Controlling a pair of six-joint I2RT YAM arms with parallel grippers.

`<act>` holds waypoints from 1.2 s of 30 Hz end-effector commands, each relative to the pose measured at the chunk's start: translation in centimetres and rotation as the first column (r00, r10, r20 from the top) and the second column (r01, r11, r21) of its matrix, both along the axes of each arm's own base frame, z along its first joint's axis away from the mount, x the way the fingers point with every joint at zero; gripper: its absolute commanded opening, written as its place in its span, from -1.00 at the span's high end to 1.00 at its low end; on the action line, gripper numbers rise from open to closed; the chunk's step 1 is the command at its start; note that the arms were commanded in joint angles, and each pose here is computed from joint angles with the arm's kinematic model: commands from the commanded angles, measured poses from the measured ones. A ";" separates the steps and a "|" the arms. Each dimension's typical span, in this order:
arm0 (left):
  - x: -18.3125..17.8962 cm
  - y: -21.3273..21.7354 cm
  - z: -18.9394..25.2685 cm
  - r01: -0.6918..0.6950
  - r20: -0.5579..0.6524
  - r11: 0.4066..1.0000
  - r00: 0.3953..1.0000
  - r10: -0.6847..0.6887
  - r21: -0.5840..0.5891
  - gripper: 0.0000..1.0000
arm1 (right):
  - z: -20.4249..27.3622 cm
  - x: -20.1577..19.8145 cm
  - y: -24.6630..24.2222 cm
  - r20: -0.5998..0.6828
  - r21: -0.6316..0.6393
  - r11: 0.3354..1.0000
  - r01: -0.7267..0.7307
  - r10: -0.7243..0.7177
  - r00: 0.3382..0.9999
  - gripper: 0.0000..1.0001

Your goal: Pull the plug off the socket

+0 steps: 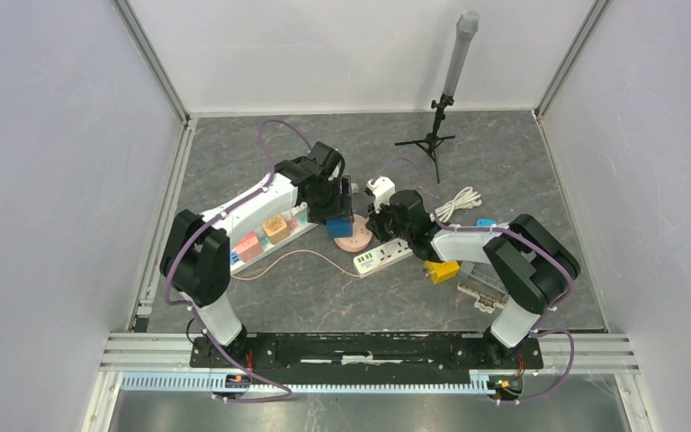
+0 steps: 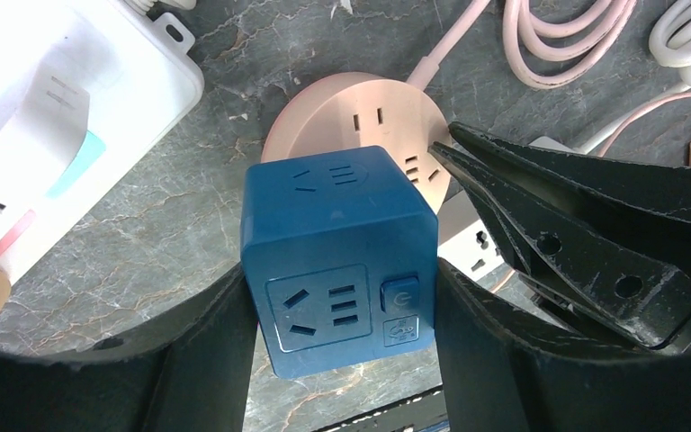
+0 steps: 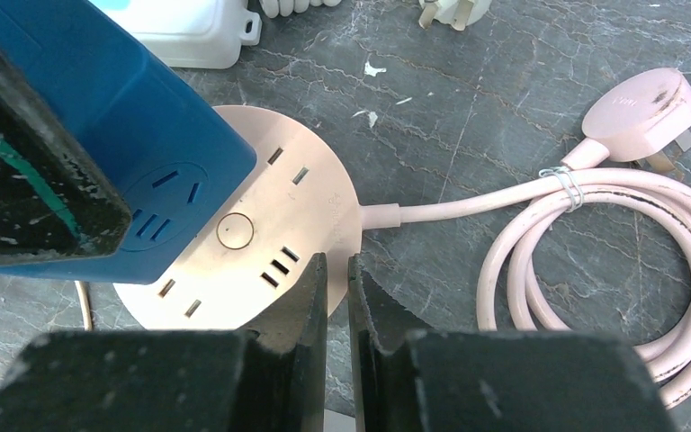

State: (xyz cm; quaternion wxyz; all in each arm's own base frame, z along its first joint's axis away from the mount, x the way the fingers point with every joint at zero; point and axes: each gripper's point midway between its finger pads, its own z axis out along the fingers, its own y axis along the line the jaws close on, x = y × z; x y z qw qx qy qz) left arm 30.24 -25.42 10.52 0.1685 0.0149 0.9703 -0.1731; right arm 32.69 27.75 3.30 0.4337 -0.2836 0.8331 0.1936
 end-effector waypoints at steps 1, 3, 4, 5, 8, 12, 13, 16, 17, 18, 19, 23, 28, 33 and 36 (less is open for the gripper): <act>0.5 -1.2 6.1 0.031 0.154 0.996 0.988 -0.017 -0.087 0.51 | -10.8 -7.3 -10.3 -0.294 -0.450 0.893 0.013 -0.162 0.942 0.69; 1.0 -0.5 6.1 -0.011 0.193 0.998 0.981 0.022 -0.055 0.52 | -10.8 -7.1 -10.6 -0.289 -0.467 0.884 0.026 -0.180 0.940 0.68; 1.1 -0.4 5.9 -0.017 0.199 0.999 0.980 0.026 -0.048 0.53 | -10.8 -7.1 -10.6 -0.287 -0.475 0.880 0.029 -0.186 0.940 0.69; 1.1 -0.6 5.5 -0.023 0.198 0.998 0.980 0.032 -0.051 0.53 | -10.7 -6.8 -10.5 -0.278 -0.483 0.875 0.033 -0.190 0.942 0.68; 0.4 -2.5 3.9 -0.004 0.148 0.996 0.989 0.018 -0.091 0.54 | -10.6 -6.5 -9.8 -0.276 -0.476 0.879 0.032 -0.184 0.943 0.68; -0.7 -5.6 3.0 0.024 0.085 0.979 0.996 -0.007 -0.202 0.55 | -10.7 -6.7 -9.6 -0.287 -0.466 0.884 0.031 -0.185 0.940 0.69; -0.8 -6.0 3.0 0.026 0.074 0.975 0.997 -0.010 -0.222 0.55 | -10.8 -6.8 -9.7 -0.289 -0.470 0.882 0.031 -0.187 0.939 0.68; -0.6 -6.4 3.9 0.028 0.084 0.971 0.996 -0.008 -0.238 0.55 | -11.0 -7.1 -10.0 -0.295 -0.474 0.880 0.028 -0.188 0.937 0.68; -0.5 -6.4 4.2 0.030 0.089 0.971 0.996 -0.009 -0.236 0.55 | -11.1 -7.2 -10.0 -0.296 -0.474 0.880 0.028 -0.189 0.936 0.68; -0.4 -6.3 4.3 0.033 0.090 0.973 0.996 -0.012 -0.228 0.54 | -11.1 -7.2 -9.9 -0.299 -0.471 0.882 0.026 -0.187 0.936 0.68; -0.3 -6.1 4.6 0.034 0.096 0.976 0.995 -0.013 -0.217 0.54 | -11.2 -7.3 -9.9 -0.302 -0.470 0.883 0.023 -0.186 0.935 0.68; 0.0 -3.7 4.6 0.022 0.117 0.993 0.993 -0.009 -0.112 0.53 | -11.3 -7.4 -10.0 -0.302 -0.476 0.879 0.015 -0.179 0.936 0.68; -0.4 -1.0 4.1 0.076 0.094 0.997 0.993 -0.075 -0.006 0.49 | -11.3 -7.5 -10.5 -0.291 -0.497 0.868 -0.007 -0.159 0.943 0.68; -0.6 -1.7 3.3 0.094 0.057 0.995 0.994 -0.092 -0.025 0.49 | -10.6 -7.2 -10.0 -0.282 -0.475 0.880 -0.017 -0.134 0.950 0.66; 0.1 -3.6 2.6 0.056 0.041 0.995 0.998 -0.052 -0.082 0.60 | -10.4 -7.1 -9.1 -0.293 -0.446 0.895 -0.026 -0.118 0.949 0.66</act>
